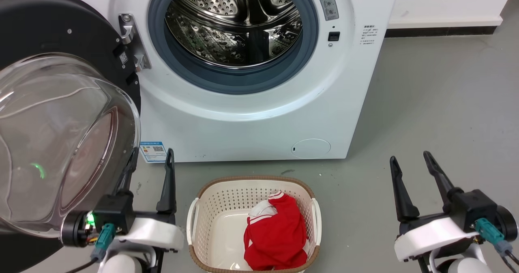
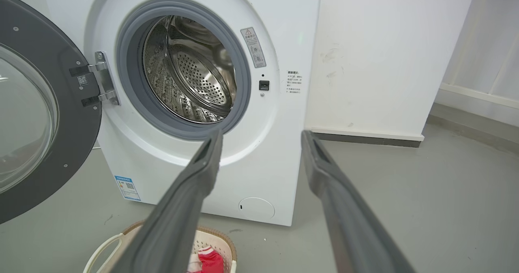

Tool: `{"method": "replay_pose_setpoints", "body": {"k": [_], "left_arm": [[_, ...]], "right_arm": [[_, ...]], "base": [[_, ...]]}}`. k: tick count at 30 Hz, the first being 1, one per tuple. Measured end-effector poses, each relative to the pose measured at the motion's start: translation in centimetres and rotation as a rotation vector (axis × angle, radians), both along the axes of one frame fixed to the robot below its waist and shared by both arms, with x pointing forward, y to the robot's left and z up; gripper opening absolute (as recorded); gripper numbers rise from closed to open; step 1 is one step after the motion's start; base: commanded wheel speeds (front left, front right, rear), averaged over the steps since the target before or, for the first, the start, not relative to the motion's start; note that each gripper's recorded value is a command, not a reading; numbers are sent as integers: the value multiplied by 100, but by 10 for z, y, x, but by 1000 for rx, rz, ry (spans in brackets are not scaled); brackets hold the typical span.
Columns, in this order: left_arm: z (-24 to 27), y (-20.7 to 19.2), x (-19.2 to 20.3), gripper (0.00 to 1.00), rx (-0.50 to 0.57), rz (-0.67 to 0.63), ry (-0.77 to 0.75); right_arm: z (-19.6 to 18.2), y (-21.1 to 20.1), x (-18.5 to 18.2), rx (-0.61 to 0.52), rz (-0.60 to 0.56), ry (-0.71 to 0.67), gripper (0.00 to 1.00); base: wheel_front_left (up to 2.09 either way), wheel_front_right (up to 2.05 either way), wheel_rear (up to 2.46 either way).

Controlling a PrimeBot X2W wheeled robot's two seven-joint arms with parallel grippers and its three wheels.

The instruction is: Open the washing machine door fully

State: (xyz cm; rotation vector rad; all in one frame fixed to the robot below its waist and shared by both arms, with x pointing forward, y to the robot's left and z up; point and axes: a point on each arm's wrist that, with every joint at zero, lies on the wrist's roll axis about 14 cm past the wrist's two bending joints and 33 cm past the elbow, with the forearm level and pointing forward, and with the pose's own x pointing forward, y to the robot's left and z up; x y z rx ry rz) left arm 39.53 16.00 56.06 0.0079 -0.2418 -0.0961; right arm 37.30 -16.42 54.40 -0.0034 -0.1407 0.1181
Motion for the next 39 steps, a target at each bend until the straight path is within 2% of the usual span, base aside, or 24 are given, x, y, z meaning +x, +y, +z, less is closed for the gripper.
{"method": "replay_pose_setpoints", "body": {"k": [28,29,35,39], "left_arm": [[-15,4,-5,100,-7,26,41],[-15,4,-5,0,-8,25,43],[-40,7,-10,0,-36,34,130],[-46,16,-10,0,-140,55,172]], "right_arm": [[-13,2,-3,27,6,44,100],[-14,2,-3,31,5,46,0],[-33,1,-10,61,1,107,0],[-35,-2,-10,171,-6,125,0]], "base": [[0,0,0],[0,0,0],[0,0,0],[0,0,0]]}}
